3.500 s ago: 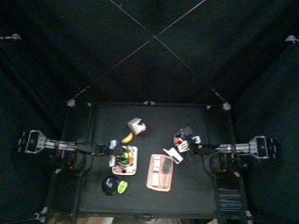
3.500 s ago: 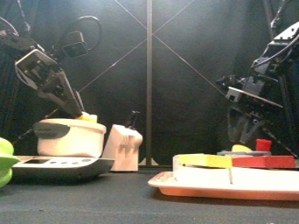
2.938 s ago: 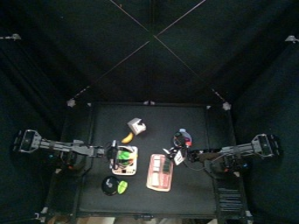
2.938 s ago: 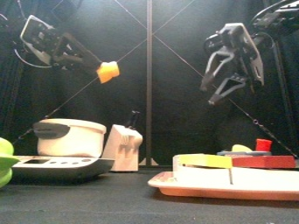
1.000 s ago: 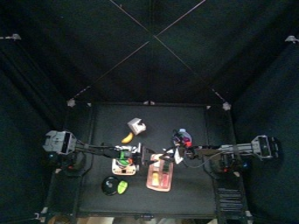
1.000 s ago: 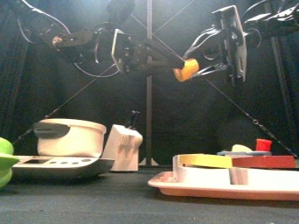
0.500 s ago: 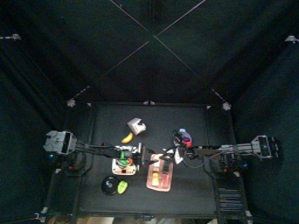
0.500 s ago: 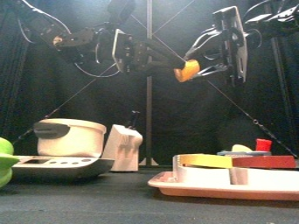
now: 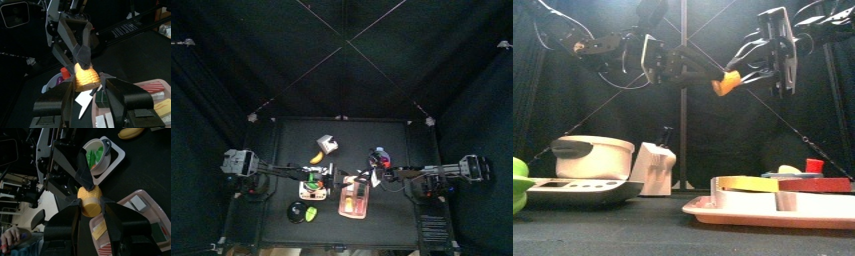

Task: Hand over corn to other hand

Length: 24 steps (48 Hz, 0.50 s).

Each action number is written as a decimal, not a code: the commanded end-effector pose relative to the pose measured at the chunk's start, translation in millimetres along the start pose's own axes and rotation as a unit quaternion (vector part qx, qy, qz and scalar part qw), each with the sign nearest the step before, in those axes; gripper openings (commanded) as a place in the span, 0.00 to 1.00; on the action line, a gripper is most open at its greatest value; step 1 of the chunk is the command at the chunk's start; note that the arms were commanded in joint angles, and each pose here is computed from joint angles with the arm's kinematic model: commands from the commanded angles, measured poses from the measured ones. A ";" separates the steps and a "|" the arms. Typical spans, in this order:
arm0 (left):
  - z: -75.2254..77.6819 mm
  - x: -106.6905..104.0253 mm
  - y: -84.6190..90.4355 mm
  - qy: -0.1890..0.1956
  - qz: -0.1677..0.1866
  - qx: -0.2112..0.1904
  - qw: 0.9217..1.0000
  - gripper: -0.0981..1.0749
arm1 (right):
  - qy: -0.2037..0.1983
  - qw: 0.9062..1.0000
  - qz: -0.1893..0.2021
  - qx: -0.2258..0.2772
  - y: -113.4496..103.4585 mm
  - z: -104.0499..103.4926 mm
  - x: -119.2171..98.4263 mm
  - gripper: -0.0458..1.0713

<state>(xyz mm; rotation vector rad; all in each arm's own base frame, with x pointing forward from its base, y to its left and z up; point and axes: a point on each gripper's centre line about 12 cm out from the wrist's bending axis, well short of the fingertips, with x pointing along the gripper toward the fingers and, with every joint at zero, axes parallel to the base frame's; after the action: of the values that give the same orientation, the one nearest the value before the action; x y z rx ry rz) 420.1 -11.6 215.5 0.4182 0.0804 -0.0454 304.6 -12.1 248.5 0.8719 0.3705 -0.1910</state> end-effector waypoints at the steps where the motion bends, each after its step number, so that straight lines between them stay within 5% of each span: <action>1: 12.3 2.9 7.2 -0.020 0.012 -0.003 1.000 0.69 | -0.009 1.000 0.006 0.002 3.3 5.1 -4.0 0.50; 14: 12.0 0.5 9.3 -0.025 0.025 -0.017 0.999 0.87 | -0.010 1.000 -0.001 0.005 -2.6 1.3 -10.9 0.50; 24: 12.2 -8.5 11.3 -0.043 0.040 -0.024 0.998 0.90 | -0.011 1.000 -0.007 0.010 -10.0 -6.1 -25.1 0.50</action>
<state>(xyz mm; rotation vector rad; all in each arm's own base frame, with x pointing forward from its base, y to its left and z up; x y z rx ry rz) 416.1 -7.1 217.3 0.3808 0.0365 -0.0012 283.5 -13.4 239.3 0.8784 0.3848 -0.2237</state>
